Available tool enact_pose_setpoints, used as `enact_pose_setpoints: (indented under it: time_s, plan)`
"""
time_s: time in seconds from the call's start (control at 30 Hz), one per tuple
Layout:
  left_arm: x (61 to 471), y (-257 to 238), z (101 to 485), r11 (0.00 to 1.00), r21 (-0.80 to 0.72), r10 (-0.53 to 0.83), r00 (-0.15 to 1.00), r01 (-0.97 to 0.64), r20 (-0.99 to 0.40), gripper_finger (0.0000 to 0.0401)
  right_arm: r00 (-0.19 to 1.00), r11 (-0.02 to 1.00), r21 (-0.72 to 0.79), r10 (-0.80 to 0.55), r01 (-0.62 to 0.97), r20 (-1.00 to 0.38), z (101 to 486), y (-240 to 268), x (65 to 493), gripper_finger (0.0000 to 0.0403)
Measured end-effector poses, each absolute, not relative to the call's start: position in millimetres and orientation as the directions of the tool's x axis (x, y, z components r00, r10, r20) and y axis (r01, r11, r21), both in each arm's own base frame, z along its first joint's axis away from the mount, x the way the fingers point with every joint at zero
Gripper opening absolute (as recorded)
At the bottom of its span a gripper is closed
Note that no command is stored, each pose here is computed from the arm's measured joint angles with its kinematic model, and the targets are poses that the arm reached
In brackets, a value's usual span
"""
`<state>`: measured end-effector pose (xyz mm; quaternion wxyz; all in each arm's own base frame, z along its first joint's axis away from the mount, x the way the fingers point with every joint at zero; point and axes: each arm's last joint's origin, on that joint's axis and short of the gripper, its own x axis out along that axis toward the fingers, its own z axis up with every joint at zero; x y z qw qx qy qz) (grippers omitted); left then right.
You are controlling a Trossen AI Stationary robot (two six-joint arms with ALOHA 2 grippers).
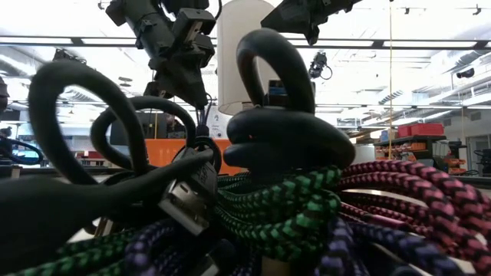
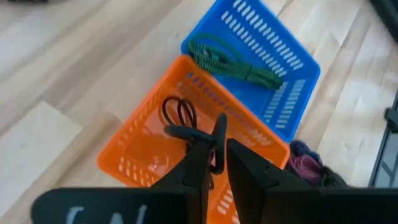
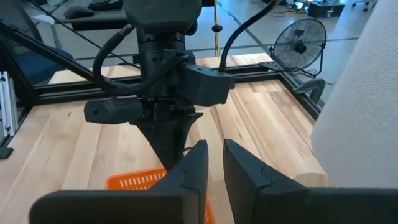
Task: Pick & Place USB Port
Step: Put the black USB cable into the orange bin
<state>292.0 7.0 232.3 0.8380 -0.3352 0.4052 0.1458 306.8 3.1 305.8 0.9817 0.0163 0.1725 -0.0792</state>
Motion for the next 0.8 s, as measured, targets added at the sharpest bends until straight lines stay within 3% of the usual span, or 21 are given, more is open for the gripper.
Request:
enact_pose_setpoints:
  time_s: [0.3, 0.8]
  plan:
    - [292.5, 7.9, 232.7, 0.774, -0.402, 0.000, 0.635, -0.489, -0.773, 0.0010, 0.928, 0.987, 0.004, -0.150, 0.161, -0.341, 305.8, 3.2, 306.8, 0.0052]
    - [290.9, 13.8, 232.2, 0.744, -0.497, -0.140, 0.623, -0.446, -0.769, 0.0006, 0.928, 0.987, -0.001, -0.150, 0.159, -0.341, 305.8, 3.2, 306.8, 0.0052]
